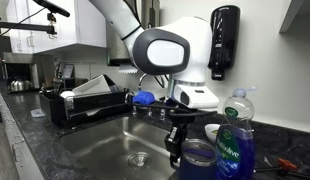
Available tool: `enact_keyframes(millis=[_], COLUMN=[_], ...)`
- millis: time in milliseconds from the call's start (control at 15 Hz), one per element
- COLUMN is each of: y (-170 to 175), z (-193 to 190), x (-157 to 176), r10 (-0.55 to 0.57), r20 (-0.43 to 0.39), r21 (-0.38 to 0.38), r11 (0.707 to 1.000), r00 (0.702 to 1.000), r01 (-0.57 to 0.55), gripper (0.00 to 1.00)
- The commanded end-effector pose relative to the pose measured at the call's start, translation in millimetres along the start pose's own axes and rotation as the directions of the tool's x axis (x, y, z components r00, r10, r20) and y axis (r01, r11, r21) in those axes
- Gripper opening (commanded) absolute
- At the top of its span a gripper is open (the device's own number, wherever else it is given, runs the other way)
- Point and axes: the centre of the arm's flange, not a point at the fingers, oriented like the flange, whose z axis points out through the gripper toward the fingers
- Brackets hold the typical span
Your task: Pick up the cup from the sink and put it on the counter
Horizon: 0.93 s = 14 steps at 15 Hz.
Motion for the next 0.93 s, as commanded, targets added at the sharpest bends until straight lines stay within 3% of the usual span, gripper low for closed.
enact_keyframes(millis=[0, 600, 667, 733, 867], y=[0, -3, -4, -4, -5], z=[4, 17, 16, 16, 15], x=[0, -12, -13, -14, -16], r10=[-0.012, -0.043, -0.048, -0.052, -0.06], r20=[-0.02, -0.046, -0.054, -0.062, -0.071], r21=[0.015, -0.026, -0.029, -0.032, -0.034], r11=[1.0, 0.999, 0.998, 0.998, 0.998], r00=[1.0, 0.998, 0.997, 0.997, 0.996], r01=[0.012, 0.042, 0.047, 0.05, 0.058], gripper=[0.04, 0.04, 0.42, 0.44, 0.56])
